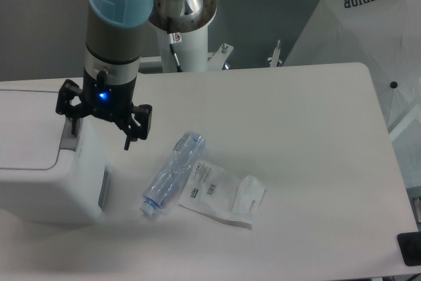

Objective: Open the trash can
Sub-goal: 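Lower the gripper onto the lid edge and hook it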

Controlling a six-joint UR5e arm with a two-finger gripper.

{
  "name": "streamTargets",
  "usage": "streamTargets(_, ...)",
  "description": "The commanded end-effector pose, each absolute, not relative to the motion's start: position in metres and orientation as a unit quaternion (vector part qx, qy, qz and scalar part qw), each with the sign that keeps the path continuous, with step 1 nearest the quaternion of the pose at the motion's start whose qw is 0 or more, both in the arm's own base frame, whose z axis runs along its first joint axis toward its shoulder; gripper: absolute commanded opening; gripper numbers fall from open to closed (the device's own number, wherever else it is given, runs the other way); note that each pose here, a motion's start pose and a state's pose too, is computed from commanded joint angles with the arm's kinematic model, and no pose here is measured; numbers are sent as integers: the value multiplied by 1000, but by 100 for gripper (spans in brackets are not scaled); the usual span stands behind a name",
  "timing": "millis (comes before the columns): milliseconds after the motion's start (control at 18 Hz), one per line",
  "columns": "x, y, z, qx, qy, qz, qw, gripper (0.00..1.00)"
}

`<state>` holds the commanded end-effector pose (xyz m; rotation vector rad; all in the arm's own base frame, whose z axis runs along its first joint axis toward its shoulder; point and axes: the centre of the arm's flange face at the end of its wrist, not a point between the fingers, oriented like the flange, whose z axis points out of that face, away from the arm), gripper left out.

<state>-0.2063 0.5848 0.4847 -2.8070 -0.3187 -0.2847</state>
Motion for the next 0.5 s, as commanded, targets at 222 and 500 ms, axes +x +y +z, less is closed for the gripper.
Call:
streamTargets(222,-206,585,484,-978,-111,-99,149,100)
streamTargets(500,-206,585,484,-978,-110,-100,149,100)
